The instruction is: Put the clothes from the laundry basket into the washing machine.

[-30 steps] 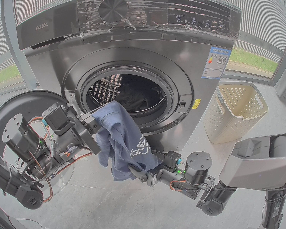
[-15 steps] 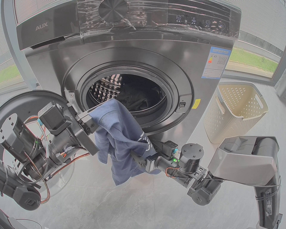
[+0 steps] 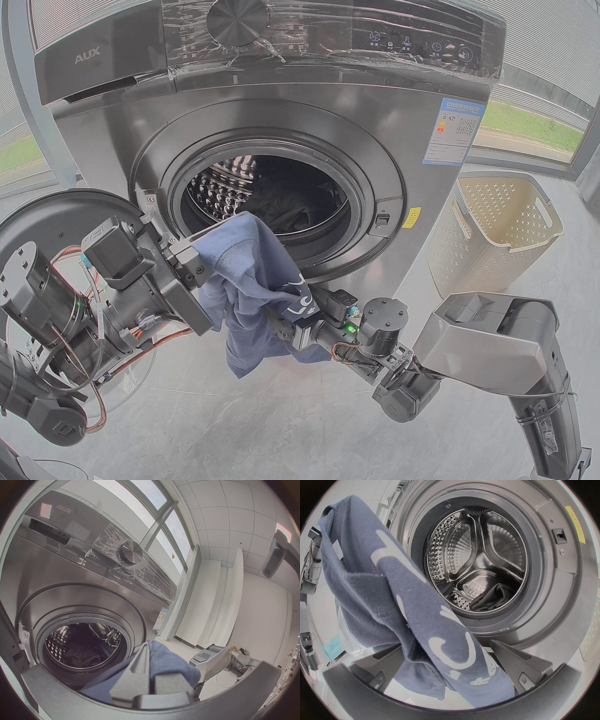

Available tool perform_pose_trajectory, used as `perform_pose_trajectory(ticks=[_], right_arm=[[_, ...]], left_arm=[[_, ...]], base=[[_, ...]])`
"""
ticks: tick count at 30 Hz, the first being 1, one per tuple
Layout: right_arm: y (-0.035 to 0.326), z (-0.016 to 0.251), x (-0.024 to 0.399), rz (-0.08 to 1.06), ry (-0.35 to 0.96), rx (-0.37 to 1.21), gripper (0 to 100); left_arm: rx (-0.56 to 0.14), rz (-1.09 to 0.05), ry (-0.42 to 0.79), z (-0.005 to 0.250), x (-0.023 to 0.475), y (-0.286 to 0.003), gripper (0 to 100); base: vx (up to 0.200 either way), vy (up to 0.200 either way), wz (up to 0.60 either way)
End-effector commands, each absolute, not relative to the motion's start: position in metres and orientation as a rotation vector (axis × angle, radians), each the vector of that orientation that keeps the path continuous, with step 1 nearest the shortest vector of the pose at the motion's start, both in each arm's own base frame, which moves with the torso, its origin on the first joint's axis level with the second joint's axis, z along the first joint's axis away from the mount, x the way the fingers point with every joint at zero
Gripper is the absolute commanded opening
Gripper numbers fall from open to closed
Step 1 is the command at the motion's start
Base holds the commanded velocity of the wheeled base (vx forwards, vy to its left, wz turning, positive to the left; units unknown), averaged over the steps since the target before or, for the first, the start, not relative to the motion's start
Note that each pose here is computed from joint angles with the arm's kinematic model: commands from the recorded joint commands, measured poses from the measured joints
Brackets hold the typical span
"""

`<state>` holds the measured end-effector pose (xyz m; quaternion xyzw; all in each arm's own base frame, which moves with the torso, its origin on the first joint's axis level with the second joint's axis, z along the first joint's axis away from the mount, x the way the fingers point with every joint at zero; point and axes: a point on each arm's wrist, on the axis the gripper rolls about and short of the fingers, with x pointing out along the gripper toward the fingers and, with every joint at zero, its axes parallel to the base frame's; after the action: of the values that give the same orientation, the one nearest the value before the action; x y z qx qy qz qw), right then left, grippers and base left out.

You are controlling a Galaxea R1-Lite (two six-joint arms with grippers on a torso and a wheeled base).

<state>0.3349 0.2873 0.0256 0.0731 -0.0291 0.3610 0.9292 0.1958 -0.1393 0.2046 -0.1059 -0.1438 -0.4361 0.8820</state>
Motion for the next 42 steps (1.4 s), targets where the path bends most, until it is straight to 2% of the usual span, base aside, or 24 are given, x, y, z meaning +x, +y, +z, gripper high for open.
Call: perform_pose_trajectory(ticks=[1, 2, 3, 13, 17, 20, 23, 26, 28, 42], right_arm=[[0.295, 0.018, 0.34, 0.748, -0.07, 0.153, 100], [0.296, 0.019, 0.34, 0.749, -0.074, 0.155, 100], [0.296, 0.019, 0.339, 0.751, -0.076, 0.155, 0], [0.294, 0.022, 0.336, 0.751, -0.069, 0.155, 0], [0.285, 0.033, 0.332, 0.738, -0.065, 0.154, 0], [0.273, 0.052, 0.326, 0.723, -0.076, 0.168, 0], [0.265, 0.073, 0.322, 0.711, -0.108, 0.182, 0], [0.263, 0.083, 0.32, 0.71, -0.129, 0.191, 0], [0.261, 0.099, 0.317, 0.695, -0.165, 0.207, 0], [0.268, 0.119, 0.31, 0.719, -0.215, 0.246, 0]], left_arm=[[-0.223, -0.912, -0.303, 0.206, 0.195, -0.139, 0], [-0.223, -0.912, -0.306, 0.206, 0.194, -0.139, 0], [-0.225, -0.912, -0.305, 0.206, 0.194, -0.139, 0], [-0.226, -0.9, -0.303, 0.206, 0.197, -0.138, 0], [-0.225, -0.885, -0.298, 0.205, 0.199, -0.136, 0], [-0.21, -0.842, -0.274, 0.199, 0.205, -0.129, 0], [-0.189, -0.837, -0.217, 0.185, 0.205, -0.128, 0], [-0.176, -0.839, -0.18, 0.176, 0.203, -0.127, 0], [-0.14, -0.844, -0.12, 0.159, 0.205, -0.128, 0], [-0.026, -0.821, 0.118, 0.097, 0.215, -0.129, 0]], base=[[0.0, 0.0, 0.0], [0.0, 0.0, 0.0], [0.0, 0.0, 0.0], [0.0, 0.0, 0.0], [0.0, 0.0, 0.0], [0.0, 0.0, 0.0], [0.0, 0.0, 0.0], [0.0, 0.0, 0.0], [0.0, 0.0, 0.0], [0.0, 0.0, 0.0]])
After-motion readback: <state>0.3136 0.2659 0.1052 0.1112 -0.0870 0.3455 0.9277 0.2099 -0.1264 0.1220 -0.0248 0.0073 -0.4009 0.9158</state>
